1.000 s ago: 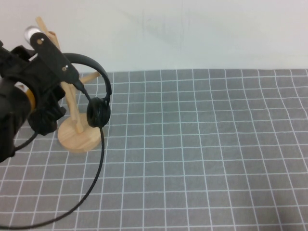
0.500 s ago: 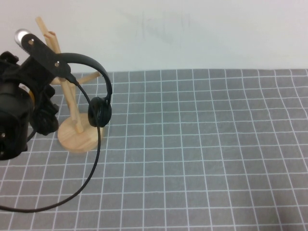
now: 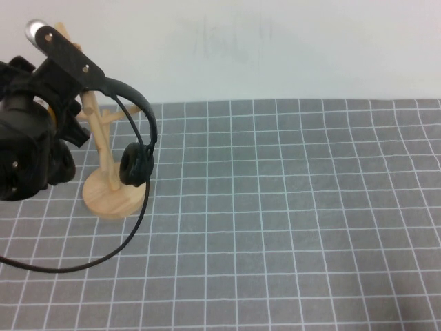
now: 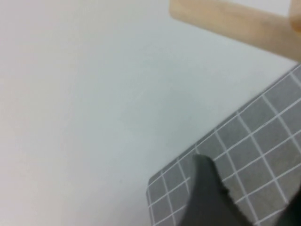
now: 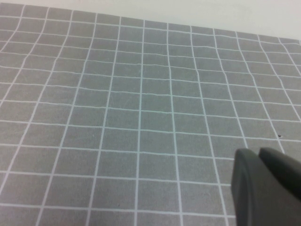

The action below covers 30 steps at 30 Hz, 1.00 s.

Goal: Take out the headphones from the headphone stand
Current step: Pick up the headphones from the headphone stand, then place the headphones on the table

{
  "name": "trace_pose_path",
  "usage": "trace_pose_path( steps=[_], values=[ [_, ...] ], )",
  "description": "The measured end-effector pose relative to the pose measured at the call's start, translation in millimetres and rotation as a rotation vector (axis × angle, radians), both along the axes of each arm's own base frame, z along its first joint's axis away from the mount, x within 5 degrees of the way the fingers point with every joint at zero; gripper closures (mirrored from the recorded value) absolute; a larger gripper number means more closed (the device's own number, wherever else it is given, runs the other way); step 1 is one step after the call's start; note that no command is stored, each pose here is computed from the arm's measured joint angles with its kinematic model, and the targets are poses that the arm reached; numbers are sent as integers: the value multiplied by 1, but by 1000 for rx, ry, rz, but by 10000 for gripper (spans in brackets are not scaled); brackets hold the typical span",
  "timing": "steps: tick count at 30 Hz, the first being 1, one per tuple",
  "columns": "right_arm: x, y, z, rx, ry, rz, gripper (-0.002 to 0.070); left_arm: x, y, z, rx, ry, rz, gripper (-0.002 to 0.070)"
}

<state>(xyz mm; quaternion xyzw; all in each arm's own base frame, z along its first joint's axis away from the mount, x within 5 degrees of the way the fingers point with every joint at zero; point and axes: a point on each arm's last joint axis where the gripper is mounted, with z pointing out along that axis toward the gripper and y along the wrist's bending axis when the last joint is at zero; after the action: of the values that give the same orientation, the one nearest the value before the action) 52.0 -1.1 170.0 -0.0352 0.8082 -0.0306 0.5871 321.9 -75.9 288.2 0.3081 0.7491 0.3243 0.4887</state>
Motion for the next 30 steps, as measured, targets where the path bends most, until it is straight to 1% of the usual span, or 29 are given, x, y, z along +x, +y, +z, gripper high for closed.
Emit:
trace_pose_path(
  steps=[3,4,6,8,9,10,16,19,23,26,30],
  values=[
    [0,0,0,0,0,0,683,1,-2,-1,-5,7,-14,366],
    [0,0,0,0,0,0,683,1,-2,-2,-5,9,-16,398],
    [0,0,0,0,0,0,683,1,-2,-2,-6,10,-18,470],
    [0,0,0,0,0,0,683,1,-2,-2,-4,10,-19,565],
    [0,0,0,0,0,0,683,1,-2,-2,-2,9,-17,602],
    [0,0,0,0,0,0,683,1,-2,-2,-2,9,-17,624],
    [0,0,0,0,0,0,683,-3,-1,6,-19,-11,-21,629],
    [0,0,0,0,0,0,683,-12,2,20,-83,-40,-5,629],
    [0,0,0,0,0,0,683,-31,8,43,-200,-70,14,629],
    [0,0,0,0,0,0,683,-48,8,53,-274,-52,48,629],
    [0,0,0,0,0,0,683,-73,-3,60,-330,18,67,629]
  ],
)
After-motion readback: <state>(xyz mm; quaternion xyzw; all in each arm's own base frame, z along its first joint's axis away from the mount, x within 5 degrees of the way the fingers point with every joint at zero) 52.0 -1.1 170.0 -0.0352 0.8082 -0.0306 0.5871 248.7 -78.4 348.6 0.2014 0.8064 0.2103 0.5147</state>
